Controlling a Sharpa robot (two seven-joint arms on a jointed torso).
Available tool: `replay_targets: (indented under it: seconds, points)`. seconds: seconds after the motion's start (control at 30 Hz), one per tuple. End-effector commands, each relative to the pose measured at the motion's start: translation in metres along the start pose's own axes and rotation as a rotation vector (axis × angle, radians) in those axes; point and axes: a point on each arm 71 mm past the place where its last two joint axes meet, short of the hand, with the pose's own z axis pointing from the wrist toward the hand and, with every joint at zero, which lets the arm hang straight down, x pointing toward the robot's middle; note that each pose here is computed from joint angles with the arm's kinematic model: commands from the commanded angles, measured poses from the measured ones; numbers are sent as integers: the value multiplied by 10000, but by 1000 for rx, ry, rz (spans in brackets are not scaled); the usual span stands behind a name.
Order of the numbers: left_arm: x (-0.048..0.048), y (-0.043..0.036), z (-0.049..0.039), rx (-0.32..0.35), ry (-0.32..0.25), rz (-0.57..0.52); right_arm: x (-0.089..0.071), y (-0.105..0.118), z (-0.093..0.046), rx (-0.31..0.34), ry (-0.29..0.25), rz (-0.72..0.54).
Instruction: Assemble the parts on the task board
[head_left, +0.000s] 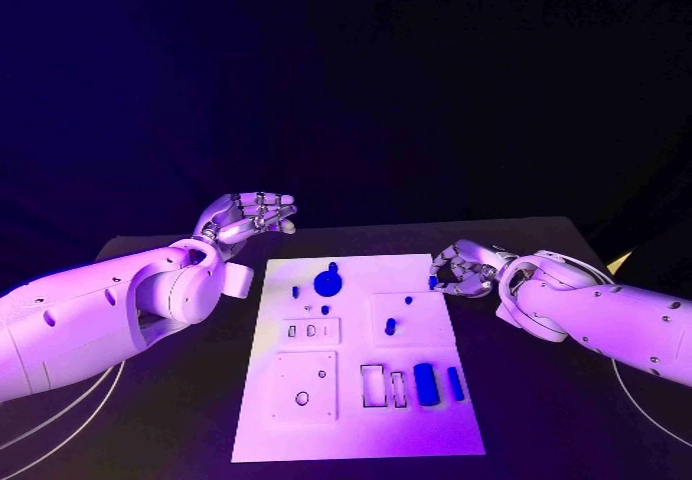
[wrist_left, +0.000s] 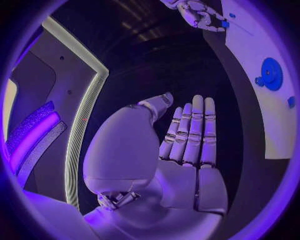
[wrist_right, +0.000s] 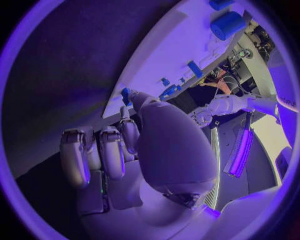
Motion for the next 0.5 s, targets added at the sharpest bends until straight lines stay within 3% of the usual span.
replay_targets:
  seconds: [0.03,0.5]
  points:
    - [22,-13,2,8,17,-3,24,13,7,-4,20,-13]
    - [18,-13,1,7,17,0,40,25,28,0,22,-13]
